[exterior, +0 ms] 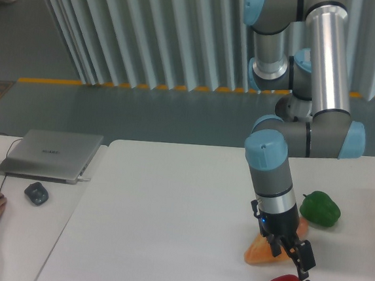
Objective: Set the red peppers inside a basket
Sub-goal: 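Lower the open gripper past the orange wedge toward the red pepper, then close the gripper around the red bell pepper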
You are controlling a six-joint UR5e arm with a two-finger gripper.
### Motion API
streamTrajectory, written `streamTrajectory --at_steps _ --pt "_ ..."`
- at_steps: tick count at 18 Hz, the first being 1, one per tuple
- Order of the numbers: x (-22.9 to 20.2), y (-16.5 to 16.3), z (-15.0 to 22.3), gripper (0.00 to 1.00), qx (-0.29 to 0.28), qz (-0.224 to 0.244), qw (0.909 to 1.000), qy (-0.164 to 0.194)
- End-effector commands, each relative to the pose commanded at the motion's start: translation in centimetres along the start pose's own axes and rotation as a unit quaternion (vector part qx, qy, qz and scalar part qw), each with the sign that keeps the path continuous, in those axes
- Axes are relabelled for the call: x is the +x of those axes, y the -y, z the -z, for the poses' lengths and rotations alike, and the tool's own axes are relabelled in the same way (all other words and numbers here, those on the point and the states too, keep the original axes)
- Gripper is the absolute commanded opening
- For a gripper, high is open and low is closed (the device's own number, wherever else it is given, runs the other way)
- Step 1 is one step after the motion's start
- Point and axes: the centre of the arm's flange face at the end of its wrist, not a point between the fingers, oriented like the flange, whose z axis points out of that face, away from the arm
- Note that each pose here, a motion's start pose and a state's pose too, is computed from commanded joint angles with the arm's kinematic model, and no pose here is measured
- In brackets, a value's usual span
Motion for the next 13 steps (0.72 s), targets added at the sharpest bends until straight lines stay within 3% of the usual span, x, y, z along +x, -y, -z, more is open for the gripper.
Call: streamTrajectory --at_steps 13 --pt "-0.5 0.7 -1.0 1.0 -0.001 -0.002 1.0 0.001"
